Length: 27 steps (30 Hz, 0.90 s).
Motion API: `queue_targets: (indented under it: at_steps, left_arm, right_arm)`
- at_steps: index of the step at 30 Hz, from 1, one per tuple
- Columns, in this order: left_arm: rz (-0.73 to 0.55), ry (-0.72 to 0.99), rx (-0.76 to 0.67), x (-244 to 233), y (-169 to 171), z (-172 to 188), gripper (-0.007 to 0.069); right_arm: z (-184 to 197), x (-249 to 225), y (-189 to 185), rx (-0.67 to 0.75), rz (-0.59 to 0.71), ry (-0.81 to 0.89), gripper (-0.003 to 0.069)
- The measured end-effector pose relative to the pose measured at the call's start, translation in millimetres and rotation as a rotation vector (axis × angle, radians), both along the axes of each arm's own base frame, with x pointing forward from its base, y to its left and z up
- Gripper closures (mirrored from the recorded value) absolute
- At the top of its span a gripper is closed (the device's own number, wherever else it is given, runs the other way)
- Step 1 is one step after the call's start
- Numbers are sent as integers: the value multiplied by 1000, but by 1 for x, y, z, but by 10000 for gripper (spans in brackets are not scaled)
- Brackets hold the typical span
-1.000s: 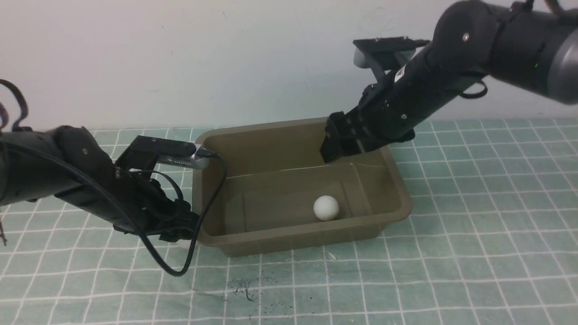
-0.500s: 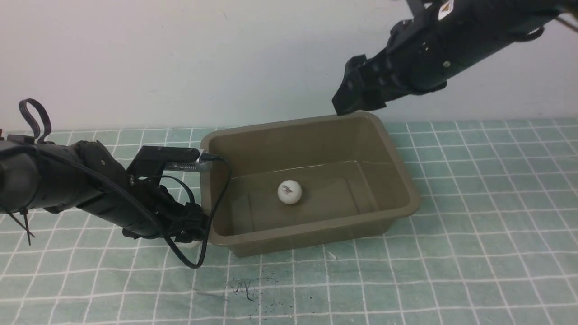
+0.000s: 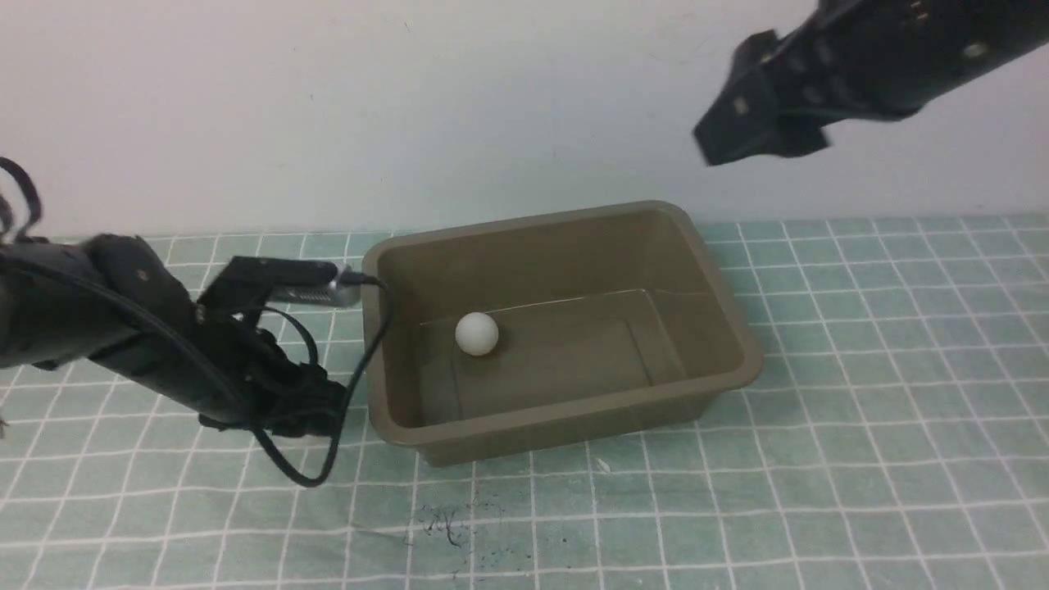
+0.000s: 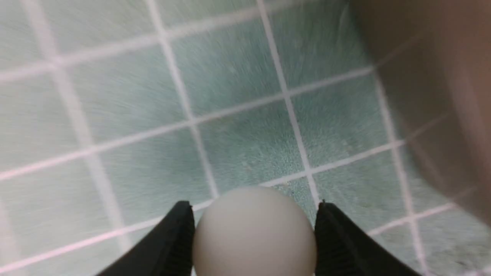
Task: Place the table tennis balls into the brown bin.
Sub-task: 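Reach for and grasp a ping pong ball on the table beside the basket, then drop the ball into the bin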
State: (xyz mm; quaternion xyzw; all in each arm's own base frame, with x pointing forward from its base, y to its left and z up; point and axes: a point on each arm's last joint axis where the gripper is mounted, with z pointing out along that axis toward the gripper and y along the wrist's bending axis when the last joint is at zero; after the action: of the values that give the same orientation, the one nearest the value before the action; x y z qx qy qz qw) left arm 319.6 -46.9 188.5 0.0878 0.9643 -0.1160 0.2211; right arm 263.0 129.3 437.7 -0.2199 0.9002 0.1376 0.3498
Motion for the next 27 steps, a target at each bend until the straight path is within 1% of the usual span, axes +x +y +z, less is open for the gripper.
queue_targets:
  at_steps: [2,3,4,5,6,7,9,10,11,12,14,16,18,19,21,23,25,27]
  left_arm:
    - [8,-62,-10,-7,5,25,272]
    - [9,-70,-11,-7,5,28,272]
    - [2,-122,-27,-11,4,49,272]
    - [-8,-150,-40,-13,2,62,272]
    - [-25,-175,-50,-14,-2,74,272]
    - [-31,-176,-54,-15,-3,76,272]
    - [-62,-206,-79,-14,-12,94,272]
    - [-86,-222,-99,-11,-22,106,272]
    - [-89,-227,-100,-11,-23,108,272]
    - [-118,-237,-115,-6,-35,116,272]
    - [-157,-236,-127,-1,-49,119,272]
    - [-185,-224,-132,5,-62,115,272]
    - [-239,-191,-135,18,-86,103,270]
    - [-248,-169,-135,21,-91,97,262]
    - [-255,-105,-135,31,-100,82,225]
    - [-250,-15,-118,42,-104,63,143]
    - [-237,36,-101,49,-105,54,95]
    - [-230,56,-73,54,-105,54,74]
  right_arm:
    - [19,-23,-14,2,-36,-40,356]
    - [19,-24,-14,2,-36,-40,376]
    - [36,-48,-28,23,-77,-95,457]
    - [41,-62,-35,36,-90,-116,497]
    - [45,-75,-41,55,-101,-150,554]
    - [44,-74,-41,55,-102,-147,564]
    - [45,-99,-52,100,-115,-217,633]
    - [42,-117,-60,143,-125,-281,655]
    - [40,-115,-59,143,-126,-280,655]
    - [29,-130,-66,181,-135,-336,666]
    - [15,-143,-73,237,-145,-426,671]
    - [-1,-153,-77,279,-153,-496,671]
    - [-29,-166,-84,327,-161,-589,671]
    - [-41,-169,-86,341,-164,-621,671]
    - [-59,-176,-89,363,-167,-666,672]
    - [-85,-183,-93,386,-171,-710,672]
    - [-98,-188,-95,396,-173,-729,672]
    - [-109,-194,-98,406,-173,-746,672]
